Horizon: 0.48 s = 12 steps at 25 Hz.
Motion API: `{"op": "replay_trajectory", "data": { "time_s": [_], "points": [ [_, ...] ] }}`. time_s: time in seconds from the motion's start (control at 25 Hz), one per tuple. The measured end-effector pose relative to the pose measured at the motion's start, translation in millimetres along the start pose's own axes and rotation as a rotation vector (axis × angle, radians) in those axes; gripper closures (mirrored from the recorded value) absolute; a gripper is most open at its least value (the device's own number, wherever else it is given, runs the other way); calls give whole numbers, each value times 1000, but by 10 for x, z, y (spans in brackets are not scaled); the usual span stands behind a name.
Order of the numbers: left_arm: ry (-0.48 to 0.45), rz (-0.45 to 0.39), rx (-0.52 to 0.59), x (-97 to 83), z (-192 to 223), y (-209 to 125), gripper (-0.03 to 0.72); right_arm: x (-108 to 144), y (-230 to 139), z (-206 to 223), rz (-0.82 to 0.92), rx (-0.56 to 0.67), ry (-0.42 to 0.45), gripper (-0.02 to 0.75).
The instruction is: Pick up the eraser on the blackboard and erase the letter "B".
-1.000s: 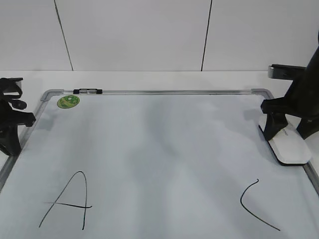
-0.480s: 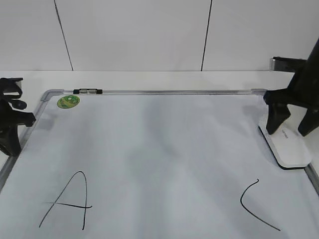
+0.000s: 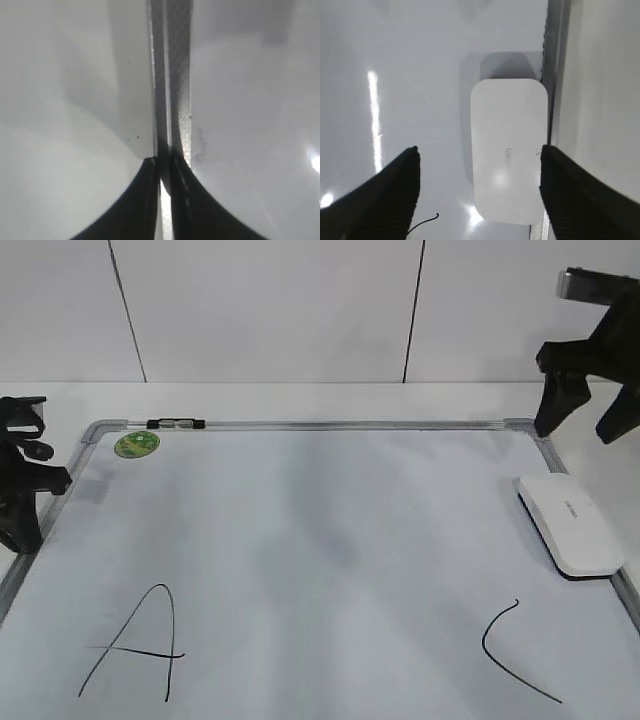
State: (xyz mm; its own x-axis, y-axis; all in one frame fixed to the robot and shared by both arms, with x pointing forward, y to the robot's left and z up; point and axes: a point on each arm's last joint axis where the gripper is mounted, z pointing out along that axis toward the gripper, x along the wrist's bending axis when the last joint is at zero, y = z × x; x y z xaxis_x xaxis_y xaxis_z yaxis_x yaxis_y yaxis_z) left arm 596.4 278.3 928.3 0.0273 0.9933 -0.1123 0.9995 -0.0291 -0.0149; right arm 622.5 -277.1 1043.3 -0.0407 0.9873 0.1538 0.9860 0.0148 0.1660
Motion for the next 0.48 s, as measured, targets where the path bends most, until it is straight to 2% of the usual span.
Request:
{"op": "replay_trajectory", "data": {
  "time_s": [0.12, 0.32, 0.48],
  "points": [
    [1, 11, 4, 2, 7, -1, 597, 29, -44, -187, -3, -45, 0, 166],
    [12, 23, 11, 12, 7, -7, 405, 80, -143, -513, -15, -124, 1, 166],
    [3, 27, 17, -16, -98, -33, 365, 120, -237, -754, -22, -185, 4, 166]
  ]
}}
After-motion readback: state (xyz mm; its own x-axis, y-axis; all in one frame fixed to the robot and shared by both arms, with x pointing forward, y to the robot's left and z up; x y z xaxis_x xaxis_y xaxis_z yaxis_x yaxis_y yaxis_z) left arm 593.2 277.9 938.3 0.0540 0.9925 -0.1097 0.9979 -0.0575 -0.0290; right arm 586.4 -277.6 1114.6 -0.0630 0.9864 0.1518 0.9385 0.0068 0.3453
